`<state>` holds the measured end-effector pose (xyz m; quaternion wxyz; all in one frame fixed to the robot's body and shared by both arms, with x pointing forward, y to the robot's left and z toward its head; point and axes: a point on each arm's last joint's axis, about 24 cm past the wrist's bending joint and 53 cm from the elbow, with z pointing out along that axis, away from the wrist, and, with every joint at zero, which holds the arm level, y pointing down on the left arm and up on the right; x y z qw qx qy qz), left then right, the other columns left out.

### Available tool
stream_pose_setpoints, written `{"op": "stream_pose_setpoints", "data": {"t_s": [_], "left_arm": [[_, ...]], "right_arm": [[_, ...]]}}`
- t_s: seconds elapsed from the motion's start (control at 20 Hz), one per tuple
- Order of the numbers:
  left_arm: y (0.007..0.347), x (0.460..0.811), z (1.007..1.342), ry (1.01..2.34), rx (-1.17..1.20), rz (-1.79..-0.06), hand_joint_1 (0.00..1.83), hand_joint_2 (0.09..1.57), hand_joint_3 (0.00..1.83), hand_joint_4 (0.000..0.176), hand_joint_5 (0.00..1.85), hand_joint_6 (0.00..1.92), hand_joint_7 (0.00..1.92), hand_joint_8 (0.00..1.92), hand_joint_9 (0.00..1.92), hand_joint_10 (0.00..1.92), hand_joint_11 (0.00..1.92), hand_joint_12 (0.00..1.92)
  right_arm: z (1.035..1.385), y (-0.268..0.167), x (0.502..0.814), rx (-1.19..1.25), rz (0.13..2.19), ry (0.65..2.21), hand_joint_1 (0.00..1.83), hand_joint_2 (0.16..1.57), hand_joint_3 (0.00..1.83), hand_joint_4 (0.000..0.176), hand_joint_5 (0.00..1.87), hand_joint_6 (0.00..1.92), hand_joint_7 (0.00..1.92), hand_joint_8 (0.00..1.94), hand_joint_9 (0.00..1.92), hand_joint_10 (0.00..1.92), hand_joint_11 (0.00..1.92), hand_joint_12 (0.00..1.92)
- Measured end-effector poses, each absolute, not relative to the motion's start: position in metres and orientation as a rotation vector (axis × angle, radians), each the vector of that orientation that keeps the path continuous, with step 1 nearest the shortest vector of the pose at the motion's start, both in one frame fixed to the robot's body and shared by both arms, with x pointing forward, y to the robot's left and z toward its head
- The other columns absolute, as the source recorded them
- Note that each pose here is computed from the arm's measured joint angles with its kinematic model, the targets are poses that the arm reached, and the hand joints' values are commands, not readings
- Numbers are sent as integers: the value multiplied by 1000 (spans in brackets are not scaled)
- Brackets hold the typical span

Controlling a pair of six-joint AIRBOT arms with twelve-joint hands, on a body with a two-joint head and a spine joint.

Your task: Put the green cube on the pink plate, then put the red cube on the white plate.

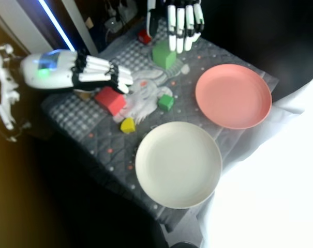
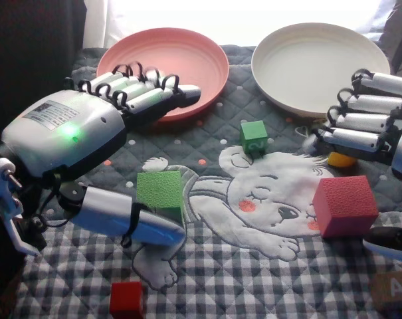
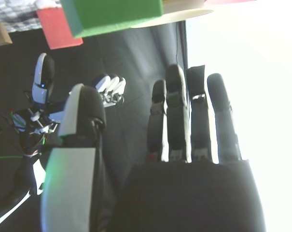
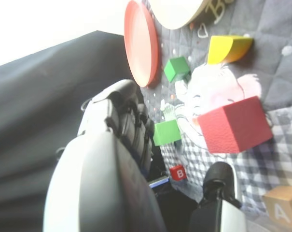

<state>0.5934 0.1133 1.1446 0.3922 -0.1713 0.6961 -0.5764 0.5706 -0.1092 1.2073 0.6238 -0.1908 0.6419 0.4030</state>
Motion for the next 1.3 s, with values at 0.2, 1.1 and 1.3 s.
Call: {"op": "stream_pose_setpoints", "data": {"t_s": [0.2,1.1,1.3], "left_arm": [[114,592,1143,1769,-440,-1465,590,833,18,17,187,21,166,26,176,114,0,1146],[105,604,1078,1983,-486,-1340,902,1015,6,0,628,49,732,81,544,784,302,1558],[109,612,1081,1969,-494,-1332,1356,1188,8,0,658,1132,804,1266,932,1391,855,1527]], "right_arm": [[1207,-109,571,-437,927,1473,836,607,465,0,262,753,447,492,240,984,0,1746],[1205,-107,572,-437,932,1474,848,744,270,0,345,583,506,342,284,825,0,1609],[1205,-107,572,-437,932,1474,898,782,196,0,372,569,527,315,270,840,0,1563]]}}
